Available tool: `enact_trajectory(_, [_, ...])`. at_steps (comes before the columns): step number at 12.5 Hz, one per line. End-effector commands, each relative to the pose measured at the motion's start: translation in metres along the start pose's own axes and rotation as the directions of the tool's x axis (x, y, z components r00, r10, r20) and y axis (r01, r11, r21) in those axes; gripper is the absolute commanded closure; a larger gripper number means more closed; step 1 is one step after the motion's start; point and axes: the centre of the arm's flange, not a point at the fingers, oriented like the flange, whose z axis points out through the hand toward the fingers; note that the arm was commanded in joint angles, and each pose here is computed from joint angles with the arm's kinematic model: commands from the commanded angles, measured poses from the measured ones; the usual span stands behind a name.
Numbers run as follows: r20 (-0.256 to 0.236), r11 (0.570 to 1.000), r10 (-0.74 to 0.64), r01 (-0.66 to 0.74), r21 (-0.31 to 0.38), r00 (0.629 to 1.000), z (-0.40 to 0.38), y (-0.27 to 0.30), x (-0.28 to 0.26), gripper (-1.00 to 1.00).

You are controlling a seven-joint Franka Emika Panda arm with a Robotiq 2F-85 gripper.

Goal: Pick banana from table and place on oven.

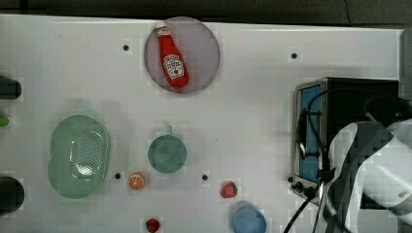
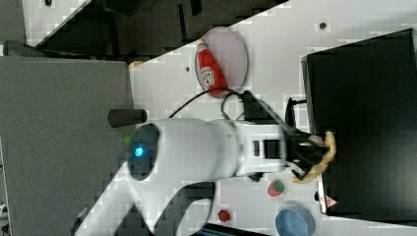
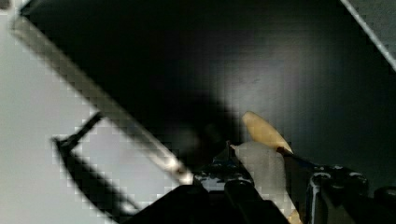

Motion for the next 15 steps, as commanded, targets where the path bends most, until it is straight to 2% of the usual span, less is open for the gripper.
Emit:
enact_trajectory(1, [-0.083,0.991,-0.128,0.130,0.025,0.988,-0.021,0.002,0.014,0.47])
enact_trajectory(3, [-0.073,0.992,-0.116,0.119,0.035,0.991,-0.013,0.001,0.015,0.41])
enact_trajectory(9, [-0.090,0.992,-0.118,0.121,0.033,0.989,-0.016,0.001,0.019,-0.90])
enact_trajectory(10, [-0.107,0.992,-0.118,0.123,0.035,0.987,-0.024,0.002,0.021,-1.00])
enact_trajectory(13, [-0.182,0.980,-0.180,0.193,0.054,0.967,-0.081,0.000,0.022,-1.00])
enact_trajectory(15, [-0.191,0.969,-0.210,0.230,0.089,0.959,-0.130,-0.009,0.008,-1.00])
